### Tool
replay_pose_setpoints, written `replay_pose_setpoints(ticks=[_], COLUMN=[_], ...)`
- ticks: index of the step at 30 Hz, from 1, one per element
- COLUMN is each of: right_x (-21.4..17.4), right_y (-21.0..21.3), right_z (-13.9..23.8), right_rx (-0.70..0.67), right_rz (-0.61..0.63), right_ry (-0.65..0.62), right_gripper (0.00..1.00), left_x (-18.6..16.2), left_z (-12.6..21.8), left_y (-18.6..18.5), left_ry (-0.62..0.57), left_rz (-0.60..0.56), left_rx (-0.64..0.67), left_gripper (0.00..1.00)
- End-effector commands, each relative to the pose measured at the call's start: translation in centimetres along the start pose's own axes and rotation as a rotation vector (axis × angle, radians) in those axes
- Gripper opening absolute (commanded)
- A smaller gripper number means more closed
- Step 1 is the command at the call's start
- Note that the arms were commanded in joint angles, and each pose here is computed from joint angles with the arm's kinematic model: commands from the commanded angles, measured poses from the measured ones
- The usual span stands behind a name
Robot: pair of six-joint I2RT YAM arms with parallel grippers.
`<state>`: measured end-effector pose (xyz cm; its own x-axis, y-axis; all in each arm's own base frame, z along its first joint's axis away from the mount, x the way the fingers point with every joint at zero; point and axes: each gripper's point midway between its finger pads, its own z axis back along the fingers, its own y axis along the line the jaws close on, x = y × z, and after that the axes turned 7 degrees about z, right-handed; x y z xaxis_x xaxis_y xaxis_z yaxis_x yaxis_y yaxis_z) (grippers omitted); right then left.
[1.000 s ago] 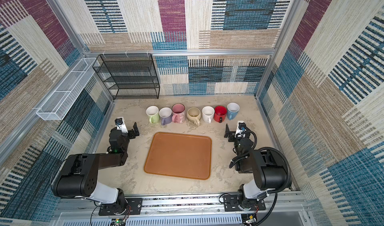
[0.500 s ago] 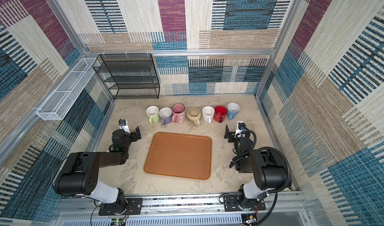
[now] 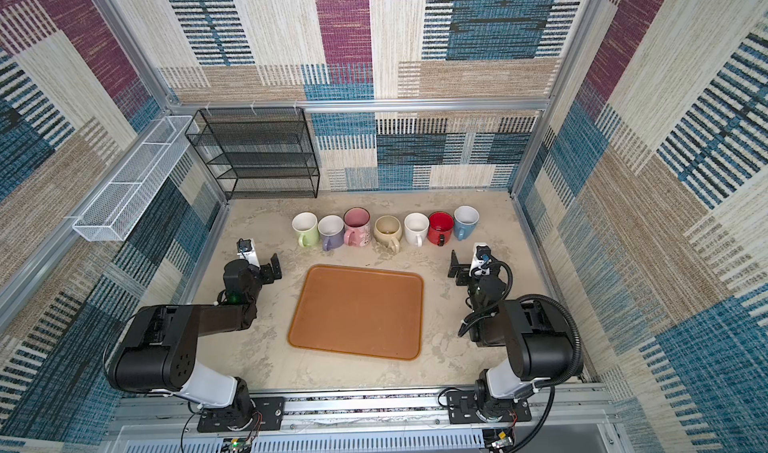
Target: Turn the mug right side up
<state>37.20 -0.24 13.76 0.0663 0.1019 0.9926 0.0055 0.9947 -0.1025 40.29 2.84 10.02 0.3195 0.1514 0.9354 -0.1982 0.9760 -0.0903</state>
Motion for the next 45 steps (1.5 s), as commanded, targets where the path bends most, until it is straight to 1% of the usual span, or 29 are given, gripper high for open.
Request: replay_pose_setpoints(ticks=[1, 3, 4, 6, 8, 9, 10, 14, 15, 17, 24, 26, 27, 28, 31, 32, 33, 37, 40, 42, 45], right_x=[0.7, 0.6, 0.7, 0.7, 0.7, 0.7, 0.7, 0.7, 0.7, 0.7, 0.7, 0.7, 0.7, 0.7, 0.7, 0.7, 0.7, 0.6, 0.7, 0.7, 0.8], right_y=[-0.4, -0.3, -0.3, -0.3, -0.3, -0.4, -0.4, -0.3, -0.4, -0.3, -0.3, -0.3, -0.3, -0.3, -0.3, -0.3, -0.3, -0.3, -0.3, -0.4, -0.3], right_z=[-0.1, 0.0, 0.0, 0.0, 0.0, -0.1, -0.1, 0.0, -0.1, 0.0, 0.0, -0.1, 0.0, 0.0, 0.0, 0.0, -0.1, 0.0, -0.1, -0.1, -0.1], right_rx=[-0.019, -0.018, -0.018, -0.018, -0.018, -0.019, -0.019, -0.018, -0.019, -0.018, -0.018, -0.018, -0.018, -0.018, -0.018, -0.017, -0.017, -0.018, -0.018, -0.019, -0.018], right_rz=[-0.002, -0.002, -0.002, -0.003, -0.002, -0.002, -0.002, -0.003, -0.003, -0.003, -0.003, -0.004, -0.002, -0.003, -0.003, -0.003, -0.002, -0.002, -0.003, -0.002, -0.003], right_ry=[-0.027, -0.025, -0.027, -0.028, -0.028, -0.027, -0.027, -0.027, -0.027, -0.028, -0.026, -0.027, -0.026, -0.027, -0.027, -0.027, -0.027, -0.025, -0.027, -0.026, -0.028], right_gripper=[1.00, 1.00, 1.00, 0.99, 1.00, 1.00, 1.00, 1.00, 1.00, 1.00, 1.00, 1.00, 1.00, 1.00, 1.00, 1.00, 1.00, 1.00, 1.00, 1.00, 1.00], left_x=[-0.6, -0.6, -0.7, -0.9, -0.8, -0.6, -0.5, -1.1, -1.1, -0.8, -0.9, -0.9, -0.8, -0.8, -0.3, -0.2, -0.2, -0.5, -0.4, -0.5, -0.5], left_z=[0.2, 0.5, 1.0, 2.6, 3.7, 3.5, 3.2, 0.0, 0.3, 0.3, 0.1, 0.5, 1.0, 1.6, 3.6, 3.5, 3.2, 0.0, 0.5, 0.2, 0.2], left_y=[-0.4, -0.8, -1.5, -2.5, -2.3, -2.0, -1.9, -2.5, -2.3, -2.2, -2.1, -2.1, -1.9, -1.3, 2.1, 2.1, 1.8, 0.6, 0.6, 0.6, 0.5], left_ry=[0.015, 0.004, -0.010, -0.080, -0.140, -0.147, -0.131, 0.058, 0.054, 0.029, 0.044, 0.026, -0.003, -0.037, -0.171, -0.174, -0.157, 0.017, -0.018, 0.013, 0.007], left_rz=[-0.030, -0.035, -0.048, -0.072, -0.065, -0.058, -0.056, -0.074, -0.055, -0.056, -0.052, -0.055, -0.049, -0.031, 0.068, 0.072, 0.062, 0.009, 0.007, 0.004, 0.002], left_rx=[-0.018, -0.040, -0.086, -0.169, -0.171, -0.153, -0.142, -0.143, -0.149, -0.141, -0.134, -0.142, -0.137, -0.110, 0.045, 0.042, 0.029, 0.018, 0.024, 0.026, 0.024], left_gripper=[0.99, 0.99, 0.99, 0.99, 0.99, 0.99, 0.99, 0.99, 0.99, 0.99, 0.99, 0.99, 0.99, 0.99, 1.00, 0.99, 1.00, 0.99, 0.99, 0.99, 0.99])
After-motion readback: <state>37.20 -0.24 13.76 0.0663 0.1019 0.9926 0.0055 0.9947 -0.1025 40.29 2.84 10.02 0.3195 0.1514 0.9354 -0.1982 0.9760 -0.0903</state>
